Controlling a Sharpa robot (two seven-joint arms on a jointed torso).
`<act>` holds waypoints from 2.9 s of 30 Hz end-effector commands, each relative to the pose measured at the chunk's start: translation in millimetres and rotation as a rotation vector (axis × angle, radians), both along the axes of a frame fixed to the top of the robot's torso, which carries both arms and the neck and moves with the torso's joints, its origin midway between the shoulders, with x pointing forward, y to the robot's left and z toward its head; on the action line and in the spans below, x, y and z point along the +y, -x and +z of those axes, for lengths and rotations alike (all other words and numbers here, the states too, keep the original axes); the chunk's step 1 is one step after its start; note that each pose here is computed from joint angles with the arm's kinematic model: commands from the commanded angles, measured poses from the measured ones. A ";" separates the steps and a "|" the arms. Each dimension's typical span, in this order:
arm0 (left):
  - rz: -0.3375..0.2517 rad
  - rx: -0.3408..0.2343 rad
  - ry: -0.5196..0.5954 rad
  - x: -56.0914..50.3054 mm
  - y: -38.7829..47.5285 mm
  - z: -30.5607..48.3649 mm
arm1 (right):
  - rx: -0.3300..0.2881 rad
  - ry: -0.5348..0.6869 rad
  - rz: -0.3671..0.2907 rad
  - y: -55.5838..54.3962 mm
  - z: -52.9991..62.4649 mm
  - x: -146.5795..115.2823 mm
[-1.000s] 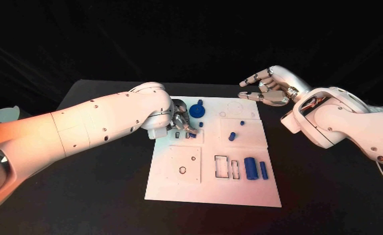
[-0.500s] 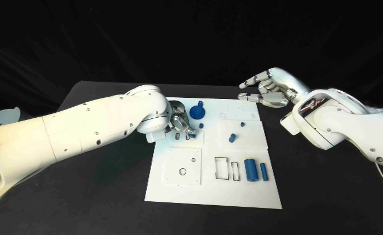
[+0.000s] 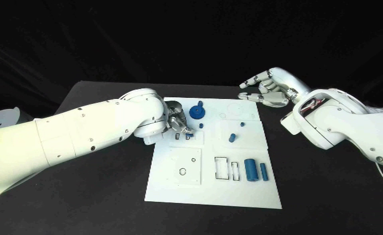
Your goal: Assemble the parts on the task board
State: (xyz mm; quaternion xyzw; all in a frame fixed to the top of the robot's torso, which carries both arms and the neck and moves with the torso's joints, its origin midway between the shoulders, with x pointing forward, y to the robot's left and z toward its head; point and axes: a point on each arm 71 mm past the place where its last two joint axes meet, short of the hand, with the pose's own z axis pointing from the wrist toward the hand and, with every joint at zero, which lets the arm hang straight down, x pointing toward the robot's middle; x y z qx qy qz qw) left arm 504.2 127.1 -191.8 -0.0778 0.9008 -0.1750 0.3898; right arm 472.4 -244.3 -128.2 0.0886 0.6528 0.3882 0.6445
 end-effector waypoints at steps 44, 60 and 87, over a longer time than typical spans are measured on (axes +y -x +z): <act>-0.062 0.037 -0.120 -0.9 1.1 -13.7 | 0.016 -0.018 -0.004 -0.6 -0.8 -2.0; -0.077 0.056 -0.127 -5.1 0.4 -15.2 | 0.015 -0.019 -0.006 0.5 0.1 -2.4; -0.101 0.084 -0.160 -17.1 -5.7 -21.7 | 0.020 -0.015 -0.002 4.4 2.0 -0.6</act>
